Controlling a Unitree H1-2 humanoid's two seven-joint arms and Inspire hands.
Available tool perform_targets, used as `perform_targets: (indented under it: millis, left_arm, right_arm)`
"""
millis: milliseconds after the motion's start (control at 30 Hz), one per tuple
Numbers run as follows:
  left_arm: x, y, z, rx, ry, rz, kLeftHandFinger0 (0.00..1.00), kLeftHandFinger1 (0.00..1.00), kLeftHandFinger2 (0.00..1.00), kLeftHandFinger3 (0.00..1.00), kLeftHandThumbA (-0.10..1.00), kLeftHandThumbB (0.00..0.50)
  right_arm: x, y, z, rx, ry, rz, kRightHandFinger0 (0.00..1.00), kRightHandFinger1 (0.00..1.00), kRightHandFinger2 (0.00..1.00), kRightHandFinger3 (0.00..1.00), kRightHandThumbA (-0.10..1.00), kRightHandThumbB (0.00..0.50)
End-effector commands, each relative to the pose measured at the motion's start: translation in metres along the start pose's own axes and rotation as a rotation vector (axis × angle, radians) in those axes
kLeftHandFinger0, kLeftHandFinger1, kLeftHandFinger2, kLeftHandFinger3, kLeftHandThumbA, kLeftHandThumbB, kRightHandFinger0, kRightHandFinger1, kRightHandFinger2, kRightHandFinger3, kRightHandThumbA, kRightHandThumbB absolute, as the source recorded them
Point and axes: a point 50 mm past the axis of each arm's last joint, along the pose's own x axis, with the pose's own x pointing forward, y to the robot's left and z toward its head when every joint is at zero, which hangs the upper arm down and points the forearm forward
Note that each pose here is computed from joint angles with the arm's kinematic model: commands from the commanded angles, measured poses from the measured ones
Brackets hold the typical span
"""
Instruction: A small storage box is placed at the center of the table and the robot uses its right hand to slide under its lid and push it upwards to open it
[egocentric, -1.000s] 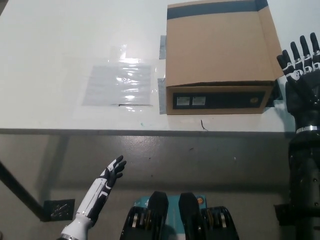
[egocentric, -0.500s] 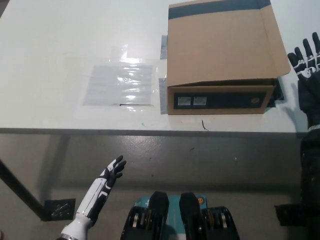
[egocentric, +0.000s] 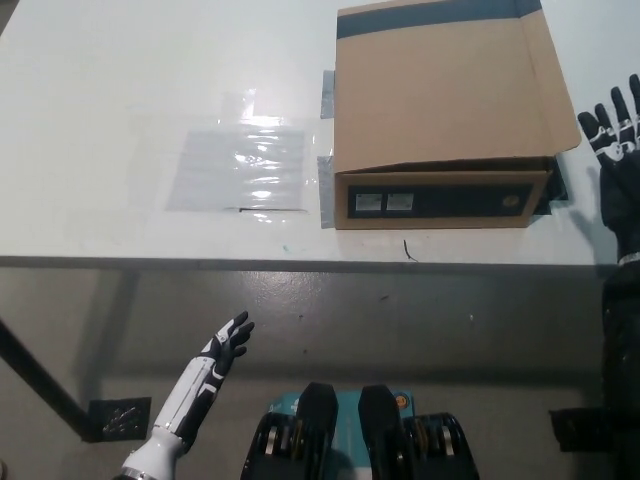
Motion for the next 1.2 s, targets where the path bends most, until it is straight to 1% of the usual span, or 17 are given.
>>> perform_targets:
  millis: [0, 167, 267, 467, 567, 700, 767, 933, 1067, 1167]
  left_arm:
    - [0.009, 0.008, 0.014, 0.016, -0.081, -0.008, 1.00, 1.00, 1.00, 1.00, 1.00, 0.500]
    - [0.009, 0.008, 0.013, 0.025, -0.078, -0.008, 1.00, 1.00, 1.00, 1.00, 1.00, 0.500]
    - [0.008, 0.008, 0.013, 0.034, -0.078, -0.006, 1.00, 1.00, 1.00, 1.00, 1.00, 0.500]
    - [0.008, 0.008, 0.014, 0.044, -0.081, -0.007, 1.00, 1.00, 1.00, 1.00, 1.00, 0.500]
    - [0.008, 0.008, 0.014, 0.041, -0.081, -0.012, 1.00, 1.00, 1.00, 1.00, 1.00, 0.500]
    - [0.009, 0.008, 0.014, 0.047, -0.079, -0.012, 1.00, 1.00, 1.00, 1.00, 1.00, 0.500]
    - [0.009, 0.009, 0.015, 0.048, -0.084, -0.015, 1.00, 1.00, 1.00, 1.00, 1.00, 0.500]
    - [0.010, 0.009, 0.015, 0.049, -0.083, -0.014, 1.00, 1.00, 1.00, 1.00, 1.00, 0.500]
    - [0.010, 0.009, 0.015, 0.051, -0.083, -0.015, 1.00, 1.00, 1.00, 1.00, 1.00, 0.500]
    - [0.011, 0.009, 0.015, 0.046, -0.084, -0.014, 1.00, 1.00, 1.00, 1.00, 1.00, 0.500]
  right_arm:
    - [0.022, 0.027, 0.008, 0.101, -0.057, 0.075, 1.00, 1.00, 1.00, 1.00, 1.00, 0.347]
    - [0.024, 0.030, 0.001, 0.255, -0.027, 0.053, 1.00, 1.00, 1.00, 1.00, 1.00, 0.341]
    - [0.027, 0.033, 0.000, 0.333, -0.019, 0.032, 1.00, 1.00, 1.00, 1.00, 1.00, 0.366]
    - [0.030, 0.036, 0.003, 0.359, -0.022, 0.031, 1.00, 1.00, 1.00, 1.00, 1.00, 0.394]
    - [0.031, 0.037, 0.004, 0.363, -0.020, 0.032, 1.00, 1.00, 1.00, 1.00, 1.00, 0.398]
    - [0.030, 0.042, 0.003, 0.373, -0.015, 0.037, 1.00, 1.00, 1.00, 1.00, 1.00, 0.388]
    - [0.030, 0.045, 0.002, 0.379, -0.011, 0.042, 1.00, 1.00, 1.00, 1.00, 1.00, 0.367]
    - [0.031, 0.052, -0.007, 0.389, 0.001, 0.028, 1.00, 1.00, 1.00, 1.00, 1.00, 0.345]
    - [0.031, 0.057, -0.012, 0.395, 0.014, 0.035, 1.00, 1.00, 1.00, 1.00, 1.00, 0.343]
    - [0.031, 0.064, -0.015, 0.395, 0.022, 0.048, 1.00, 1.00, 1.00, 1.00, 1.00, 0.362]
